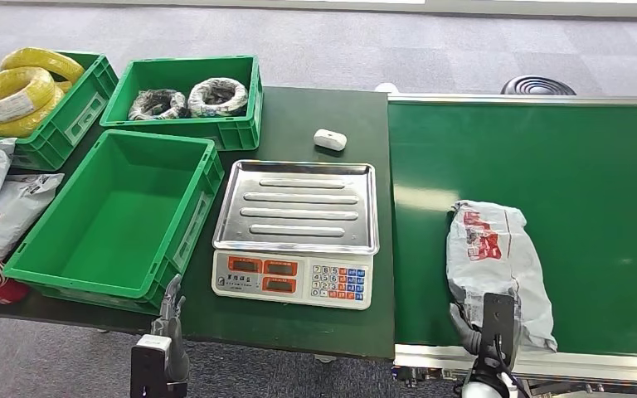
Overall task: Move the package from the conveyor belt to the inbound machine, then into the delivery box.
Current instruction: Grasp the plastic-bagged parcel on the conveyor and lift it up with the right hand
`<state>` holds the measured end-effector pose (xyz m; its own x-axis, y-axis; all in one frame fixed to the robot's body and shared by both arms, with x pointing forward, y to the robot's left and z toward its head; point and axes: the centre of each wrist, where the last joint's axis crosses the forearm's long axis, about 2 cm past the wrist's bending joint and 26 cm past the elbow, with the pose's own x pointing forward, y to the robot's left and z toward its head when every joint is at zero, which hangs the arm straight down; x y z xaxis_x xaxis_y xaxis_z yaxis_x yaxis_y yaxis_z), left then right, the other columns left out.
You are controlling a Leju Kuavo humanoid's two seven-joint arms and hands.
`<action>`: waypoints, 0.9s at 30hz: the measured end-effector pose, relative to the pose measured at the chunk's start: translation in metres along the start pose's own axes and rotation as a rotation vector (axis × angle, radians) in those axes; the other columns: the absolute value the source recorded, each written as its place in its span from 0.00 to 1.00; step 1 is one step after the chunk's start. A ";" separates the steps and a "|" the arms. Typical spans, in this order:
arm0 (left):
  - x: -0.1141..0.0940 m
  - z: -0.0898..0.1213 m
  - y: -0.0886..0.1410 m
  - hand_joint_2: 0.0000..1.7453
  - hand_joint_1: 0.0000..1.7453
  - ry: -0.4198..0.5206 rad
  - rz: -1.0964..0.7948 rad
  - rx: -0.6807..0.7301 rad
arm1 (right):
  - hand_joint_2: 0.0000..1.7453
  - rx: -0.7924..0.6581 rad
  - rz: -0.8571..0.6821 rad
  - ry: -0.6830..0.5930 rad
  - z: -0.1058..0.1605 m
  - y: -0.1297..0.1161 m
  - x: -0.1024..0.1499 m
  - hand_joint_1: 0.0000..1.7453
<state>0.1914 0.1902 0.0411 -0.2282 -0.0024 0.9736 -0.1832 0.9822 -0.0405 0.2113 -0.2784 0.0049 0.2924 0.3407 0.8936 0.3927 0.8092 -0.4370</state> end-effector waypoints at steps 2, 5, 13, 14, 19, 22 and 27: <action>0.000 0.000 0.000 0.00 0.00 -0.001 -0.002 0.000 | 1.00 0.011 -0.056 -0.012 0.000 0.002 0.002 0.03; 0.000 0.000 0.000 0.00 0.00 -0.002 -0.003 0.000 | 1.00 0.007 -0.085 -0.024 0.001 0.003 0.003 0.48; 0.000 -0.001 0.002 0.00 0.00 -0.003 -0.005 0.005 | 1.00 -0.018 -0.080 -0.038 0.000 0.004 0.005 0.79; 0.000 -0.001 0.002 0.00 0.00 -0.003 -0.005 0.006 | 1.00 -0.018 -0.080 -0.039 0.000 0.004 0.005 0.79; 0.001 -0.002 0.002 0.00 0.00 -0.005 -0.004 0.009 | 1.00 -0.017 -0.079 -0.041 0.001 0.005 0.006 0.79; 0.001 -0.002 0.002 0.00 0.00 -0.007 -0.004 0.011 | 1.00 -0.017 -0.079 -0.041 0.001 0.005 0.006 0.82; 0.001 -0.002 0.002 0.00 0.00 -0.006 -0.004 0.012 | 1.00 -0.019 -0.077 -0.044 0.001 0.005 0.006 0.97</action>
<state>0.1929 0.1929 0.0423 -0.2337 -0.0072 0.9723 -0.1958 0.9798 -0.0398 0.2145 -0.2721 0.0083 0.2222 0.2983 0.9282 0.4289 0.8251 -0.3678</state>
